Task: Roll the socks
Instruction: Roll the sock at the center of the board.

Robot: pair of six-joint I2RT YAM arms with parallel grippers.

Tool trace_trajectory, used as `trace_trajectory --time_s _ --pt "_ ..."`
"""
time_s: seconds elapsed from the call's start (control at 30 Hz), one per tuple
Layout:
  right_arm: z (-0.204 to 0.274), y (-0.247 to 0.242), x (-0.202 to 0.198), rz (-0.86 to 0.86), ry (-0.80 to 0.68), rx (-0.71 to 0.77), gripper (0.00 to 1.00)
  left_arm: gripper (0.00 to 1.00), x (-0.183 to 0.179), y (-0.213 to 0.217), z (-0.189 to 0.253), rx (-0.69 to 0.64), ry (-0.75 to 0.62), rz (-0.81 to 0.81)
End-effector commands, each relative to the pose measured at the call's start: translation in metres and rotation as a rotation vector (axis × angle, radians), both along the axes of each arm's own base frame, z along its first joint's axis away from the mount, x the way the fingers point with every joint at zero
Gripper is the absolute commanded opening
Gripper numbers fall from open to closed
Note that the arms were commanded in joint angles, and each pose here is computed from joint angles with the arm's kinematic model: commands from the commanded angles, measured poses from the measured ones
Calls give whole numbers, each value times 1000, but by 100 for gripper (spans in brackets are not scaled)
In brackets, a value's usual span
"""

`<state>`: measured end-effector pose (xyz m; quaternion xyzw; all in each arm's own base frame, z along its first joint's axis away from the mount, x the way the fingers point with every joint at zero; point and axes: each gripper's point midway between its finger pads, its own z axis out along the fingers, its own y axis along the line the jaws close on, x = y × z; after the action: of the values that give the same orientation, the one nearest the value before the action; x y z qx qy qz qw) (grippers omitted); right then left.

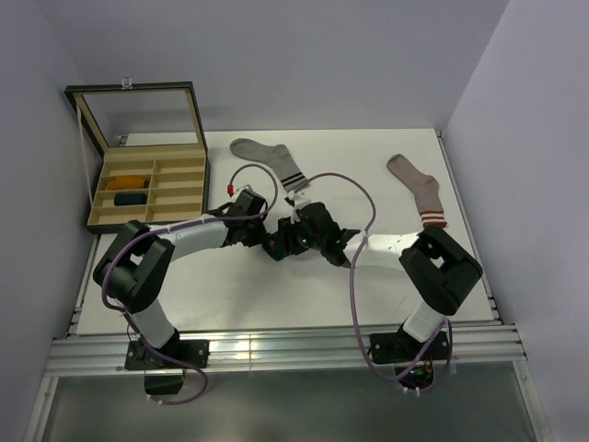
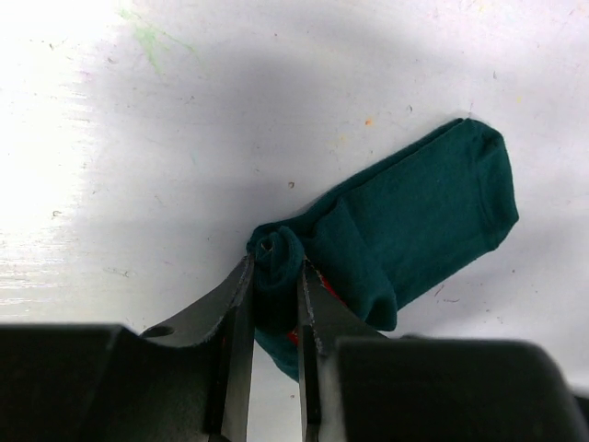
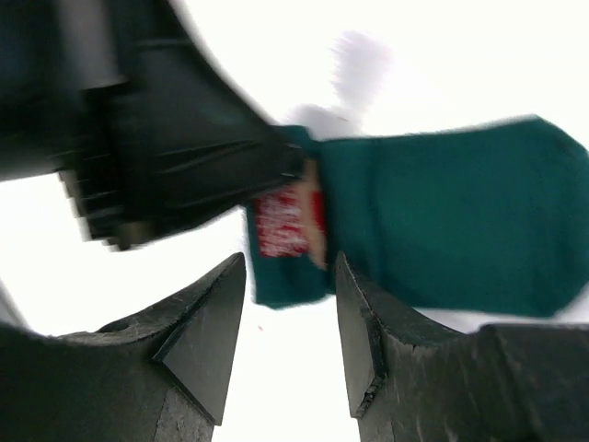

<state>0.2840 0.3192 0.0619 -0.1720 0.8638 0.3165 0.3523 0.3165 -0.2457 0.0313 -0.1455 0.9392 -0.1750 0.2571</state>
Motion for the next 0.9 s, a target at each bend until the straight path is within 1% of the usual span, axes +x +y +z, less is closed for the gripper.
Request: trace_trajectory --time_s 0.0,0.17,0.27,0.4,0.5,0.53,0.57,0.63,0.67,0.7,0.77,0.8,0.87 --pt "13 1 11 -52 -236 -122 51 12 -12 15 -15 122 62 -44" --pt "10 17 4 -22 -319 -183 51 12 -11 11 -17 122 81 -63" --pt "1 25 0 -2 -330 -219 51 12 -11 9 -17 116 84 -68" --pt "-14 31 -3 15 -335 -287 49 13 -11 7 -17 113 90 -76" --pt "-27 30 -6 19 -321 -332 47 16 -10 3 -15 98 91 -88" --pt "-30 28 -7 18 -314 -346 47 18 -9 2 -14 94 88 -89" --pt "-32 26 -7 10 -310 -352 44 20 -9 1 -13 89 86 -92" --pt "-33 24 -11 14 -301 -347 29 27 -7 0 -10 80 75 -90" --pt "-31 23 -11 9 -299 -341 16 32 -5 -2 -7 71 61 -85" --pt "-33 22 -14 21 -284 -340 12 41 -5 -2 -5 65 55 -82" --pt "-33 23 -17 34 -249 -314 5 52 -6 -2 -4 55 52 -75" --pt "-35 27 -23 71 -207 -282 0 61 -4 -2 0 44 35 -68" --pt "-35 23 -20 74 -131 -218 0 68 -4 1 3 34 25 -48"
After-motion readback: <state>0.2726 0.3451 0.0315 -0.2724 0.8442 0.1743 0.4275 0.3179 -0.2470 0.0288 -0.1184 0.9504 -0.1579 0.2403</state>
